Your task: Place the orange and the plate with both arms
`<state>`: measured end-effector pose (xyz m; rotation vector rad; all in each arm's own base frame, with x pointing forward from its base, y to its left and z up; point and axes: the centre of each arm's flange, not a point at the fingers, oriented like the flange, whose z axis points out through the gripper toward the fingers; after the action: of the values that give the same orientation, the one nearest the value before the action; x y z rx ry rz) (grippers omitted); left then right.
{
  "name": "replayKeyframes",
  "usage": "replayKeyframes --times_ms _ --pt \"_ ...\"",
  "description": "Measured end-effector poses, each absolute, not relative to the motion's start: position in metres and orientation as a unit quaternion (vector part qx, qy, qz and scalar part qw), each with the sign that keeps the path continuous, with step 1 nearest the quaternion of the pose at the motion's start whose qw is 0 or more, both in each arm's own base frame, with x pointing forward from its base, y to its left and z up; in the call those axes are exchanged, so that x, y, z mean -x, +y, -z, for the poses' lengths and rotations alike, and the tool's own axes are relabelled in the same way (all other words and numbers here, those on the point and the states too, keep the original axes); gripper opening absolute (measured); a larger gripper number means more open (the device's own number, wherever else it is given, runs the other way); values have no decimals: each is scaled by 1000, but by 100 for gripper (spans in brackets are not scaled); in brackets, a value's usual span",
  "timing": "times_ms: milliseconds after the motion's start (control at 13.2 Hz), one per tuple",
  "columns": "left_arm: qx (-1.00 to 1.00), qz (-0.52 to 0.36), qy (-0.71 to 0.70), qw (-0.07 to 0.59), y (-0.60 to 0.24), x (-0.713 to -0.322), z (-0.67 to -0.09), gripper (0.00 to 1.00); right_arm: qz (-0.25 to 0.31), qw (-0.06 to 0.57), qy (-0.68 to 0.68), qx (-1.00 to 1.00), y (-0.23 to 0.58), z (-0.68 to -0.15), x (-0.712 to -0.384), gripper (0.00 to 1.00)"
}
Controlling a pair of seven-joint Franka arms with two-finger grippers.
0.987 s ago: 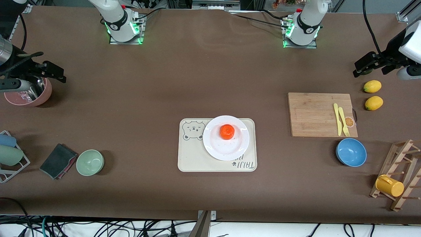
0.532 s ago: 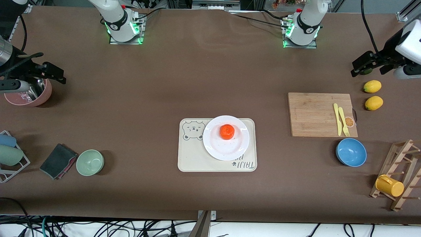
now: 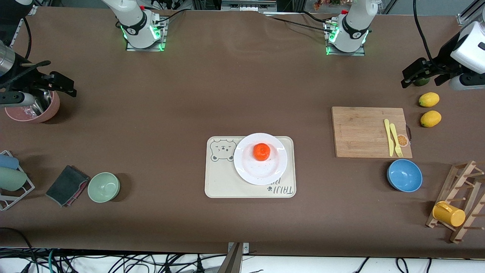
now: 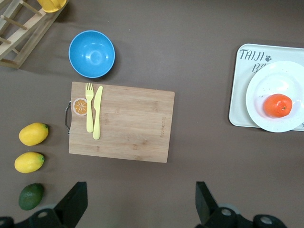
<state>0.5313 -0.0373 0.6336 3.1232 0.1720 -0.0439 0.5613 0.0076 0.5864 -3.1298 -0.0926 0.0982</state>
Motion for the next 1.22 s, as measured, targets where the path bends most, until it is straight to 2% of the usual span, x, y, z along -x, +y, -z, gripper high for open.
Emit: replayKeyframes --times_ms 1215 --pt "-998 24 58 6 -34 -529 -632 100 -33 5 -30 999 8 -584 -562 100"
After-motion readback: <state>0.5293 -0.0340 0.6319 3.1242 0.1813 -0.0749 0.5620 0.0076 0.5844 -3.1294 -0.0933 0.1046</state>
